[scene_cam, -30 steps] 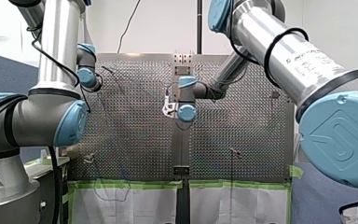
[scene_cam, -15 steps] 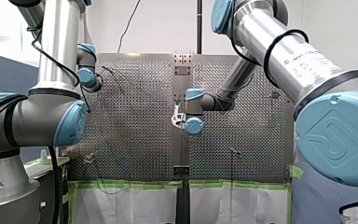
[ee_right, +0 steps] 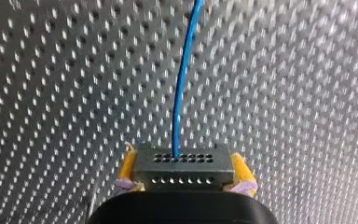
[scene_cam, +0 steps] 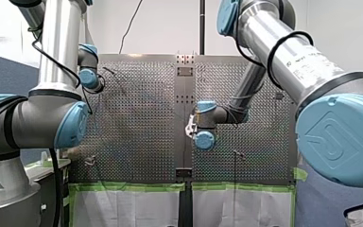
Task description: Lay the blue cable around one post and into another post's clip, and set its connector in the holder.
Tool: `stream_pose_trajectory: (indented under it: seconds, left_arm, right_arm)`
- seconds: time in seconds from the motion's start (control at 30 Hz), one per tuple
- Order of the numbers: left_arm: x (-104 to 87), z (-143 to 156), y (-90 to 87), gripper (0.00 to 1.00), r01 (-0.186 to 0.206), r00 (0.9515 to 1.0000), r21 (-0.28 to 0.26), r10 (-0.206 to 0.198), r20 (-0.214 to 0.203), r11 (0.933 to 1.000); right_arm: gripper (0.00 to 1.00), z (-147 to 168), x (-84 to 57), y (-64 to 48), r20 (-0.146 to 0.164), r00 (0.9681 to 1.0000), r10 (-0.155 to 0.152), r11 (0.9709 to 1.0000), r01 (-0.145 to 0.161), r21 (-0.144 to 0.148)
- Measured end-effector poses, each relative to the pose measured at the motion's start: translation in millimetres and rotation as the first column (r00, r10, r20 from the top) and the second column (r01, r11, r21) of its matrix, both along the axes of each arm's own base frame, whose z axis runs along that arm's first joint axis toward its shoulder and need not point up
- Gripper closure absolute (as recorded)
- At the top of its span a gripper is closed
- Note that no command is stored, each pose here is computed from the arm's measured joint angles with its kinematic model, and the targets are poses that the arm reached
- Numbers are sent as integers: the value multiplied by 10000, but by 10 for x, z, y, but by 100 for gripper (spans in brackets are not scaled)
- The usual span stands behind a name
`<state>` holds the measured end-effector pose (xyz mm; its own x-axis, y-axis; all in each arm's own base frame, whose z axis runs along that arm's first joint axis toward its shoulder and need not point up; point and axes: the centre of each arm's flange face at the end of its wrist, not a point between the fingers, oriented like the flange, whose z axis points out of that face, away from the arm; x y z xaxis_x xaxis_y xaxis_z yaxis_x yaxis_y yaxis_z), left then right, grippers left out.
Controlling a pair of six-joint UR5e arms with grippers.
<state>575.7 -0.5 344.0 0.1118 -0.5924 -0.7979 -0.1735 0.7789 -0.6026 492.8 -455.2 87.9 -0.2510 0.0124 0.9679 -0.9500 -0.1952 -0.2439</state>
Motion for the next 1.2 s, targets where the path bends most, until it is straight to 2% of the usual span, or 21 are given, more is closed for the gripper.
stream_pose_trajectory:
  seconds: [0.13, 0.33, 0.47, 0.7, 0.93, 1.07, 1.2]
  left_arm:
    - [0, 0, -2, 0, 2, 10000, 5, -2, -1, 10000]
    - [0, 0, -4, 0, 3, 10000, 17, -3, -7, 10000]
    - [0, 0, -4, 0, 5, 10000, 40, -5, -6, 10000]
    - [7, 2, -1, 0, 35, 10000, 72, -35, 34, 10000]
    - [25, 10, -28, 0, 317, 9994, 65, -318, 145, 9995]
    - [29, 12, -33, 0, 356, 9992, 72, -357, 175, 9993]
    - [30, 13, -41, 0, 374, 9991, 69, -375, 187, 9993]
  right_arm:
    - [75, -121, -239, -55, 213, 9990, -395, 9992, 394, 45]
    - [75, -289, -642, -176, 270, 9957, -887, 9961, 886, 53]
    - [75, -395, -899, -239, 253, 9943, -1033, 9946, 1032, 46]
    - [75, -555, -1290, -296, 174, 9941, -1072, 9942, 1070, 80]
    - [75, -829, -1732, -255, -162, 9941, -1074, 9925, 1081, 567]
    - [75, -1015, -1954, -206, -181, 9941, -1071, 9907, 1082, 824]
    - [75, -1251, -2170, -118, -123, 9941, -1074, 9871, 1081, 1180]
